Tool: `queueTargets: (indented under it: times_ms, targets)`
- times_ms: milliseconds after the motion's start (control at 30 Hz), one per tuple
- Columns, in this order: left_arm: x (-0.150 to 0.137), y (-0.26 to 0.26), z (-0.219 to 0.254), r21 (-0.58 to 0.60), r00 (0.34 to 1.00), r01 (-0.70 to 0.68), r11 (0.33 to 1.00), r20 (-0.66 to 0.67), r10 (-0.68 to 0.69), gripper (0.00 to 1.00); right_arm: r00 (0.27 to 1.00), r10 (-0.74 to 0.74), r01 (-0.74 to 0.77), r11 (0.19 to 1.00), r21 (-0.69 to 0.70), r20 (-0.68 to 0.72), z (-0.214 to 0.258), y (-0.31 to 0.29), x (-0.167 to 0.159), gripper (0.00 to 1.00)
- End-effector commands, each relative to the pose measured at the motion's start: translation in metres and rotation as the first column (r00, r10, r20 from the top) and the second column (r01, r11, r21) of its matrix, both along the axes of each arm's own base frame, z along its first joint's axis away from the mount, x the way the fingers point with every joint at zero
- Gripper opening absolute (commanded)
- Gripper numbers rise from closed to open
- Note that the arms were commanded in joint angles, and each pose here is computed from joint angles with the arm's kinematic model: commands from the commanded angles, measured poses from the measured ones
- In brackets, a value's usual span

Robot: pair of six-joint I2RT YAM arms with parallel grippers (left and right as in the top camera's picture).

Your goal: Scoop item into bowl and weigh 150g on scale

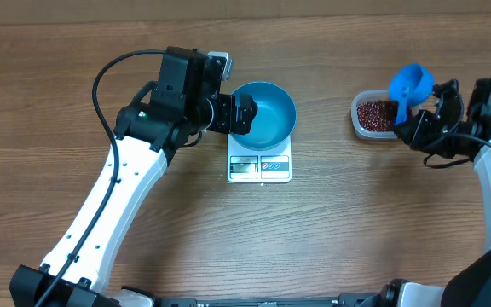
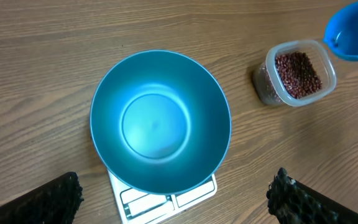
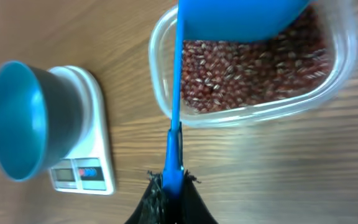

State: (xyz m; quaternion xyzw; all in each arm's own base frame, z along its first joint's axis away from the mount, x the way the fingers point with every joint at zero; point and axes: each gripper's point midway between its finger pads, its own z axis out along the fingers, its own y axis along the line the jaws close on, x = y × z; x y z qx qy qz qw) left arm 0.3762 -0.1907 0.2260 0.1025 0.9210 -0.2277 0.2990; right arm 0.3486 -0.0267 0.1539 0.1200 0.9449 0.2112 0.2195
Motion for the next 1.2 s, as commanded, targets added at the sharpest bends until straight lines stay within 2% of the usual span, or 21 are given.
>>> queueTargets:
  times_ms: [0, 167, 300, 467, 667, 767, 867, 967, 1033, 1067, 1167]
  targets:
    - [0.001, -0.002, 0.015, -0.042, 1.000, -0.010, 0.999, 0.015, 0.011, 0.99, 1.000, -0.002, 0.000, 0.967, -0.256, -0.007, 0.012, -0.015, 0.003, 0.04]
    - [0.002, 0.000, 0.015, -0.059, 1.000, -0.013, 0.998, 0.007, 0.013, 1.00, 0.997, -0.037, -0.002, 0.861, -0.508, -0.067, 0.007, -0.018, -0.001, 0.04]
    - [0.000, 0.000, 0.019, -0.126, 1.000, -0.002, 0.992, -0.022, 0.000, 1.00, 0.997, -0.018, -0.033, 0.739, -0.672, -0.069, 0.014, -0.012, -0.001, 0.04]
    - [-0.007, -0.003, 0.031, -0.257, 0.995, 0.061, 0.965, -0.056, -0.077, 1.00, 0.997, 0.005, -0.063, 0.639, -0.767, -0.077, 0.021, -0.006, -0.004, 0.04]
    - [-0.014, -0.001, 0.045, -0.384, 0.986, 0.110, 0.917, -0.073, -0.149, 1.00, 0.995, -0.005, -0.076, 0.604, -0.793, -0.099, 0.022, -0.011, -0.009, 0.04]
    - [-0.016, 0.000, 0.050, -0.422, 0.983, 0.115, 0.899, -0.082, -0.164, 0.99, 0.995, 0.001, -0.080, 0.612, -0.787, -0.101, 0.021, -0.009, -0.009, 0.04]
    - [-0.019, -0.003, 0.054, -0.458, 0.979, 0.114, 0.881, -0.100, -0.179, 0.99, 0.994, 0.026, -0.096, 0.663, -0.743, -0.105, 0.016, 0.000, -0.008, 0.04]
    - [-0.021, -0.006, 0.059, -0.483, 0.976, 0.137, 0.865, -0.086, -0.202, 0.99, 0.996, -0.029, -0.040, 0.697, -0.716, -0.084, 0.021, -0.005, -0.008, 0.04]
    - [-0.020, -0.006, 0.065, -0.504, 0.974, 0.156, 0.850, -0.064, -0.217, 1.00, 0.997, -0.015, -0.037, 0.768, -0.639, -0.076, 0.032, 0.003, -0.006, 0.04]
    - [-0.019, -0.006, 0.070, -0.521, 0.973, 0.167, 0.837, -0.051, -0.226, 1.00, 0.998, 0.008, -0.043, 0.828, -0.559, -0.065, 0.043, 0.011, -0.004, 0.04]
    - [-0.019, -0.012, 0.085, -0.569, 0.966, 0.207, 0.796, -0.010, -0.259, 1.00, 0.999, 0.045, -0.051, 0.935, -0.351, -0.028, 0.070, 0.027, -0.002, 0.04]
